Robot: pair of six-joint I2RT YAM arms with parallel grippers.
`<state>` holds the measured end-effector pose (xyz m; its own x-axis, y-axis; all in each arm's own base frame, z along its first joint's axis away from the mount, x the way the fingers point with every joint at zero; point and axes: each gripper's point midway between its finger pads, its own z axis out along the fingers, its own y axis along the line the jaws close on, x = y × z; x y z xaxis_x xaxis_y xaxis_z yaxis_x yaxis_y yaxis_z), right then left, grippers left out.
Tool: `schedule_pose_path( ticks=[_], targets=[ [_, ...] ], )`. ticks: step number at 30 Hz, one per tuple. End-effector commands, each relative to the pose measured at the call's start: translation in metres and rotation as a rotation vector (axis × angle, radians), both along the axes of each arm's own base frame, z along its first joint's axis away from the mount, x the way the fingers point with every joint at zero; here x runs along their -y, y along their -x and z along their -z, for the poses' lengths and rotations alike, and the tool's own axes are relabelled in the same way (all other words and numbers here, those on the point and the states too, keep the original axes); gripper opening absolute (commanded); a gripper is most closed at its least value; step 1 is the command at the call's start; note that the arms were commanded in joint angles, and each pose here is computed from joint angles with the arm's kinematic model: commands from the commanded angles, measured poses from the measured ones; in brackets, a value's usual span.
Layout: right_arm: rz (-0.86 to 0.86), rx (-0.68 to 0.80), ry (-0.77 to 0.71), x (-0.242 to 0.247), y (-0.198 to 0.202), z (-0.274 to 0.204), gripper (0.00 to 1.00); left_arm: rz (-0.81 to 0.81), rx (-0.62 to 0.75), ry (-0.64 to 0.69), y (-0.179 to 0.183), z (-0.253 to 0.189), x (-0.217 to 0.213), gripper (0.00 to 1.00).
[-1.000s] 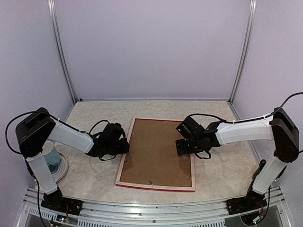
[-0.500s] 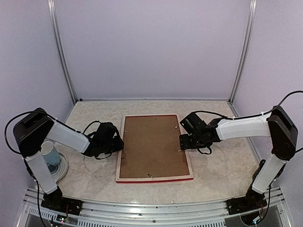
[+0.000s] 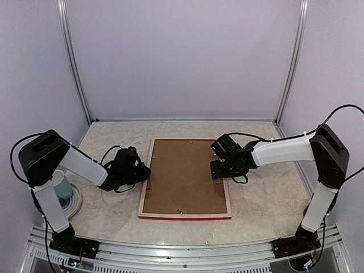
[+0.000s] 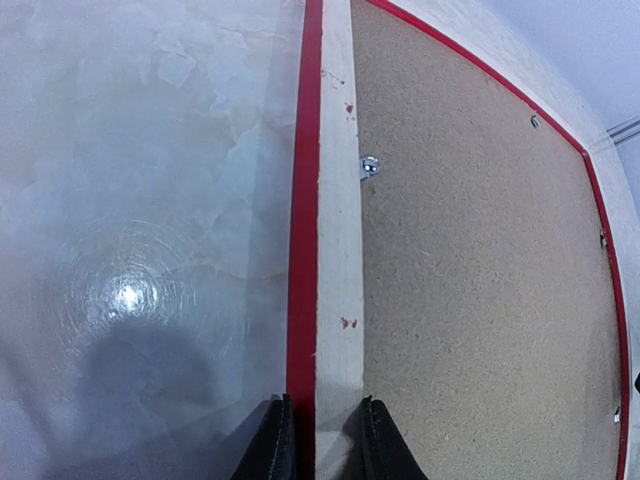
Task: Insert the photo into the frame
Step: Adjust the photo frame at the center of the board.
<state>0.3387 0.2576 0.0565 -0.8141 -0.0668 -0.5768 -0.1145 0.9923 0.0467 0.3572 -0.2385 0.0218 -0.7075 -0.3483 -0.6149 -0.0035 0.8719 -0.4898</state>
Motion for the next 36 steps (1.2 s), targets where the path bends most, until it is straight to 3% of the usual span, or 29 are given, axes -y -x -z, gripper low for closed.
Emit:
schedule_pose_path(
  ticks=[1,11,22,30,36],
  targets=[
    [-0.001,-0.009,-0.007,0.002,0.002,0.001,0.74,0.03,-0.283,-0.114,0.048,0.069,-0.019,0.0],
    [-0.007,-0.013,-0.005,0.012,0.013,0.011,0.74,0.024,-0.289,-0.175,0.041,0.073,-0.015,0.0],
    [-0.053,0.053,-0.041,0.01,-0.002,-0.001,0.75,0.042,-0.218,-0.096,0.04,0.041,-0.005,0.0],
    [-0.07,0.057,-0.06,0.011,0.001,0.002,0.75,0.14,-0.054,0.024,0.043,0.0,0.009,0.0],
    [-0.072,0.061,-0.078,0.013,0.006,-0.002,0.76,0.105,-0.039,-0.008,0.038,-0.004,0.002,0.0]
  ],
)
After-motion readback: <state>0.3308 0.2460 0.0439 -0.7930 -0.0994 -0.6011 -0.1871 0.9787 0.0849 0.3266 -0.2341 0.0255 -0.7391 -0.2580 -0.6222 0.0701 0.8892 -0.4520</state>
